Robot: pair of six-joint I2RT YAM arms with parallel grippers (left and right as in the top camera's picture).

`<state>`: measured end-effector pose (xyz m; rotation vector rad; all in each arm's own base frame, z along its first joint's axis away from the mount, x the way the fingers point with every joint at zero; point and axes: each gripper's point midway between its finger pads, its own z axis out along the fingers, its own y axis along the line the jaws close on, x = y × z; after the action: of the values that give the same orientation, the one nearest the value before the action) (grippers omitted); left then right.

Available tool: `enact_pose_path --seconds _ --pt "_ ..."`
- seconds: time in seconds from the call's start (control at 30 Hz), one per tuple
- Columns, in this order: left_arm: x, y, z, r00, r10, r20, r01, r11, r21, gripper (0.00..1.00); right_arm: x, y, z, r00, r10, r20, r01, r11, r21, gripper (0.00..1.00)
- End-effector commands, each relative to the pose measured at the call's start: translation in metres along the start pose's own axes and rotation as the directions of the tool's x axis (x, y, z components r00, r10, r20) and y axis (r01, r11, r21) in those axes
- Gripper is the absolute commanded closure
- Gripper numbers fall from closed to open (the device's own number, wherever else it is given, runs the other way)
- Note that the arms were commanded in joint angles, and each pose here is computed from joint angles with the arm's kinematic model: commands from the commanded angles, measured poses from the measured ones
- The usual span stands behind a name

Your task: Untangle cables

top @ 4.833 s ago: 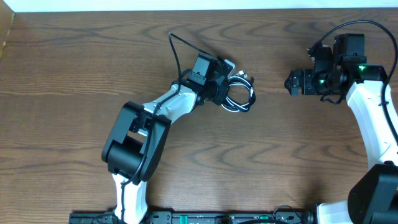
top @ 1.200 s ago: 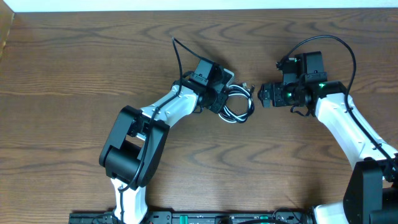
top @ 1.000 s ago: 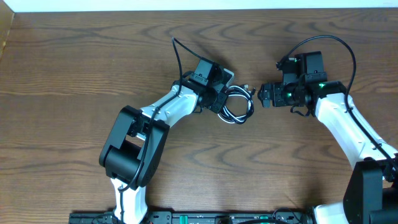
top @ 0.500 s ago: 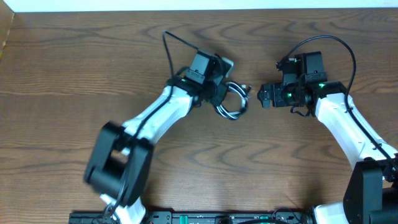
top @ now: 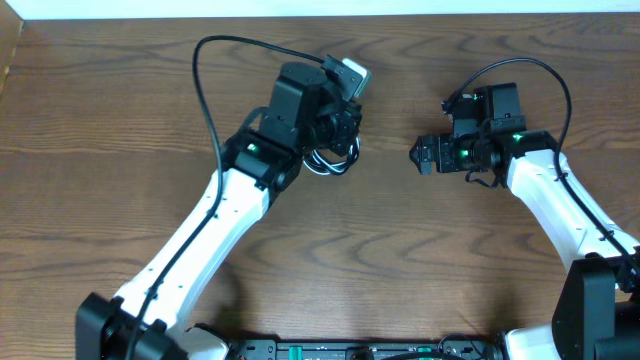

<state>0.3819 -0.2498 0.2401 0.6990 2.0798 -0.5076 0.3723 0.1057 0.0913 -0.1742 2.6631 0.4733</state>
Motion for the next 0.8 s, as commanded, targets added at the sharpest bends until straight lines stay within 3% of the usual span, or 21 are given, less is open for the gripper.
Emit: enact_pose_path --seconds 0.0,0.23,0.33,0.43,0.77 --pt "-0.010 0.005 -0.009 1.000 -0.012 0.018 0.013 0.999 -0.042 0.92 0.003 0.004 0.001 1.000 0.006 -0.011 -0.006 1.000 -0.029 0.01" --pt "0.016 0.021 -0.002 0.996 -0.028 -0.080 0.018 0.992 -0.125 0.90 0.002 0.006 0.002 0.999 0.047 -0.004 -0.047 0.999 -0.023 0.02" --pt "0.020 0.028 -0.001 0.995 -0.030 -0.093 0.014 0.987 -0.163 0.64 -0.002 0.011 0.004 1.000 0.020 0.013 -0.020 1.000 -0.012 0.02" --pt "0.031 0.034 0.007 0.991 -0.039 -0.132 0.014 0.982 -0.186 0.55 -0.005 0.008 0.006 0.999 0.021 0.030 -0.022 0.998 0.051 0.03" --pt "0.102 0.045 0.064 0.939 -0.084 -0.333 0.023 0.983 -0.183 0.50 -0.007 -0.013 0.004 0.995 0.075 0.058 -0.084 0.982 0.168 0.04"
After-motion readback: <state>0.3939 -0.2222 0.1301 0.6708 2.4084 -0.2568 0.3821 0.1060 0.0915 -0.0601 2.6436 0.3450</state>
